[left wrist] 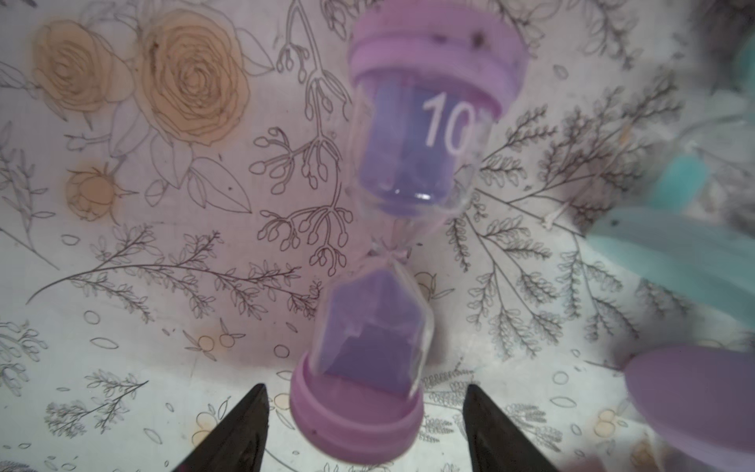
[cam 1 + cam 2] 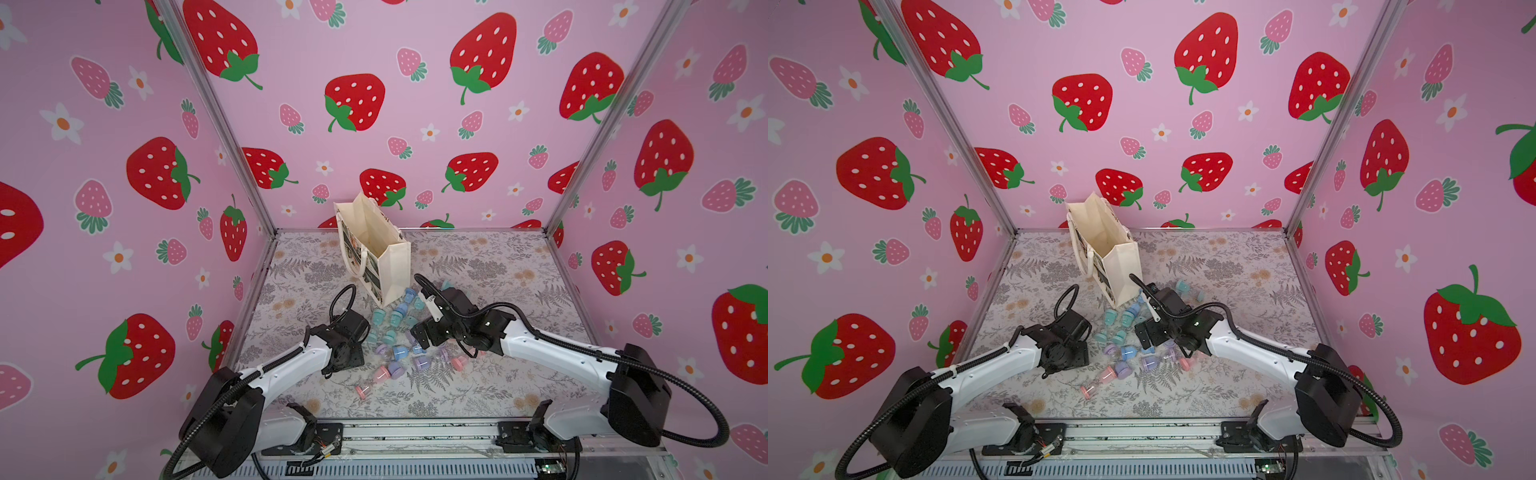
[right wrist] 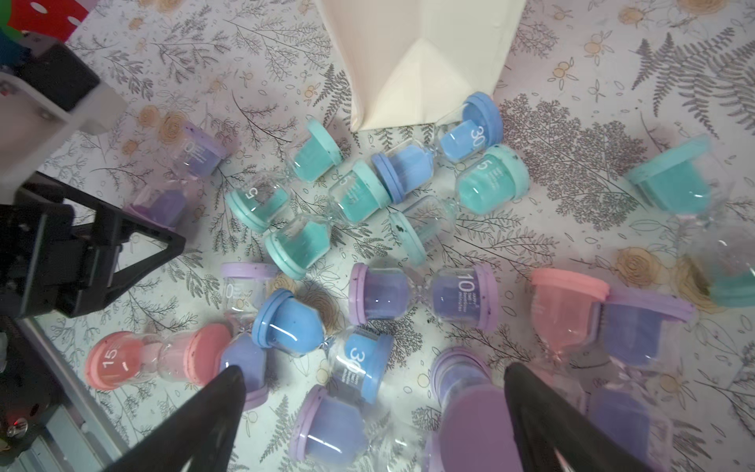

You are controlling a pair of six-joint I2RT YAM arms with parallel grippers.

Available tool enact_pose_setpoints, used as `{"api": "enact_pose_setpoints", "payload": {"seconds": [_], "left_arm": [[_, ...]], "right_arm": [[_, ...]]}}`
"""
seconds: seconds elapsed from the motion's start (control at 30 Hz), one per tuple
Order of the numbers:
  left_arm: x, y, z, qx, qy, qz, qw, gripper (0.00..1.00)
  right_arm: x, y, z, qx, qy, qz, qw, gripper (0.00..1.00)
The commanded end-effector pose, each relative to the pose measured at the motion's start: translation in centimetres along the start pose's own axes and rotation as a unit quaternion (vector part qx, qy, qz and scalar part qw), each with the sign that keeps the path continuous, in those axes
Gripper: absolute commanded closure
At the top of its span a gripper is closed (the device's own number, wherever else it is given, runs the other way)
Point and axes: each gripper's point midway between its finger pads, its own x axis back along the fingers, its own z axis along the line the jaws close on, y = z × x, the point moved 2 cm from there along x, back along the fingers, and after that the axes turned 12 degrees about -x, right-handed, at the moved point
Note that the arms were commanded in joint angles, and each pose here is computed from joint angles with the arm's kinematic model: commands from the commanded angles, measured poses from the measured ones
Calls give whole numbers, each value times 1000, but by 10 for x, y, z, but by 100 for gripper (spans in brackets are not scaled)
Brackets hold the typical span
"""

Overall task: Put the hourglass into the canvas bag
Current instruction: Pick up the hourglass from the center of the board.

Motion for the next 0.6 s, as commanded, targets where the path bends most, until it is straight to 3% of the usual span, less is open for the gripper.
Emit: {"api": "enact_pose_setpoints", "payload": {"seconds": [0.0, 0.37, 0.57], "left_arm": [[-2, 8, -3, 3, 0, -18, 1000, 26], [-14, 12, 2, 9, 3, -18, 1000, 33], [-18, 14, -4, 19, -18, -21, 999, 43]], "right_arm": [[0, 11, 12, 7, 16, -17, 1000, 1], [-1, 14, 10, 4, 8, -29, 1000, 1], [-5, 13, 8, 2, 2, -27, 1000, 1]]}}
